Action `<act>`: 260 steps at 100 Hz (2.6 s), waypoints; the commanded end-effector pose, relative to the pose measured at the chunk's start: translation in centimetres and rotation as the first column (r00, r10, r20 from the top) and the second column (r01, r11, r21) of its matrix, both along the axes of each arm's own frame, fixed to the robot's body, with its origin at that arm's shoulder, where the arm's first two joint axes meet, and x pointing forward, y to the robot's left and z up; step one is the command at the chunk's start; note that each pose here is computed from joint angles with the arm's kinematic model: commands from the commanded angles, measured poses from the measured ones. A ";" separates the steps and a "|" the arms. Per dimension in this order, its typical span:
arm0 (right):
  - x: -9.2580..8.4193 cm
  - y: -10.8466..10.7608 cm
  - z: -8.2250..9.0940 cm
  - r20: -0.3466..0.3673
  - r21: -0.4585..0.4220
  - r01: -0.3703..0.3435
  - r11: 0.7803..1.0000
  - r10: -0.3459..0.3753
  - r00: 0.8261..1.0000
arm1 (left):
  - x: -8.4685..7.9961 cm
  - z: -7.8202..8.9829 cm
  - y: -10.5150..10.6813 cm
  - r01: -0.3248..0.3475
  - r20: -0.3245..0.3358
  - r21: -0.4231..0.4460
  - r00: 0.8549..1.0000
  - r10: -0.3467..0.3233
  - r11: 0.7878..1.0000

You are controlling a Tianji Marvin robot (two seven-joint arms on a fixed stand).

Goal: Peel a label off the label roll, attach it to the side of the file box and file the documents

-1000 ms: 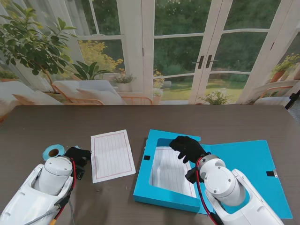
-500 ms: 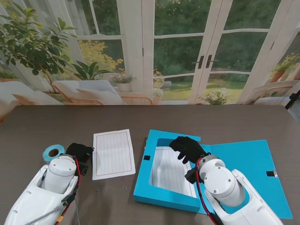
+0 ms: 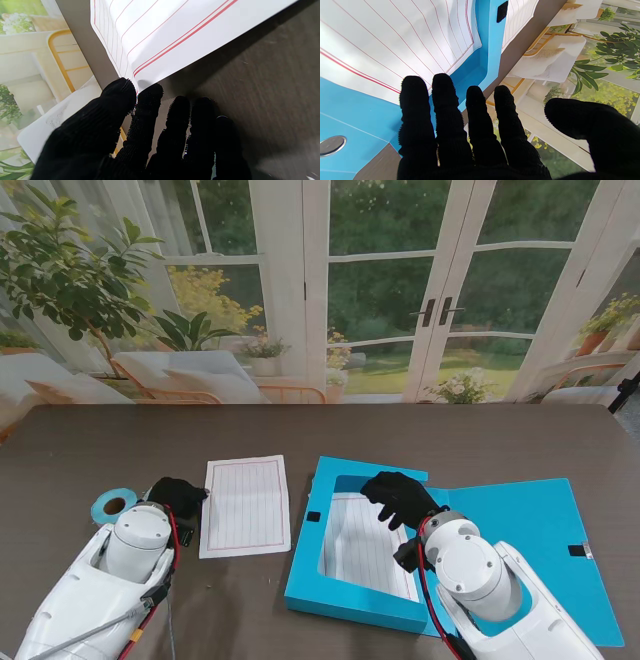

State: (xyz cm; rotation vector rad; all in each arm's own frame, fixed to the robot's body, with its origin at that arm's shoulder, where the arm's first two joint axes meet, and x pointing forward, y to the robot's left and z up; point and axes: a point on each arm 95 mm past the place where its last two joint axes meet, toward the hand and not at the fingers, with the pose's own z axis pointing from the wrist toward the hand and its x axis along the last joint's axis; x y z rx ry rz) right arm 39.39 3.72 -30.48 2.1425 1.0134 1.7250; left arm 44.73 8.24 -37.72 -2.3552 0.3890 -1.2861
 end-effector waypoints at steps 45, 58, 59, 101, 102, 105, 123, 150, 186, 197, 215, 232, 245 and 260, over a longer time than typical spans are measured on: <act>-0.2 0.1 -0.3 -0.024 0.023 -0.003 1.000 0.003 1.000 | 0.3 -3.6 -1.2 0.021 -0.028 0.033 0.999 -0.020 0.999; -0.1 0.2 -0.3 -0.025 0.028 -0.001 1.000 0.002 1.000 | 0.4 -3.6 -1.4 0.023 -0.019 0.019 1.000 -0.023 1.000; -0.1 0.2 -0.3 -0.025 0.028 -0.001 1.000 0.002 1.000 | 0.4 -3.6 -1.4 0.024 -0.018 0.019 1.000 -0.023 1.000; -0.2 0.2 -0.4 -0.033 0.038 0.006 0.999 -0.004 0.999 | 0.6 -4.0 -1.8 -0.072 0.084 -0.073 0.993 0.078 0.995; -0.2 0.2 -0.4 -0.033 0.038 0.006 0.999 -0.004 0.999 | 0.6 -4.0 -1.8 -0.076 0.087 -0.076 0.993 0.082 0.994; -0.2 0.2 -0.4 -0.033 0.039 0.006 0.999 -0.005 0.999 | 0.6 -3.9 -1.7 -0.089 0.096 -0.084 0.991 0.097 0.992; -0.2 0.3 -0.6 -0.038 0.047 0.008 0.999 -0.006 0.999 | 0.5 -3.5 -1.3 -0.121 0.120 -0.135 0.983 0.138 0.983; -0.2 0.5 -0.6 -0.047 0.059 0.007 0.998 -0.004 0.999 | 0.4 -2.7 -1.0 -0.119 0.125 -0.197 0.981 0.145 0.973; -0.1 0.5 -0.6 -0.048 0.068 0.011 0.998 -0.008 0.999 | 0.0 -0.6 -0.9 -0.109 0.164 -0.294 0.973 0.163 0.950; -0.1 0.5 -0.6 -0.049 0.073 0.013 0.997 -0.009 0.999 | -0.1 0.2 -0.7 -0.111 0.179 -0.333 0.967 0.179 0.936; -0.1 0.6 -0.7 -0.050 0.077 0.012 0.997 -0.008 0.999 | -0.5 1.3 -0.4 -0.102 0.200 -0.373 0.962 0.187 0.922; 0.0 0.6 -0.8 -0.055 0.081 0.014 0.997 -0.010 0.998 | -0.8 2.0 -0.4 -0.082 0.219 -0.414 0.958 0.187 0.906; 0.0 0.6 -0.8 -0.057 0.083 0.014 0.996 -0.009 0.998 | -1.0 2.7 -0.5 -0.053 0.239 -0.440 0.955 0.174 0.897; 0.0 0.6 -0.8 -0.057 0.083 0.012 0.996 -0.008 0.998 | -1.1 3.5 -0.9 -0.021 0.265 -0.466 0.951 0.162 0.885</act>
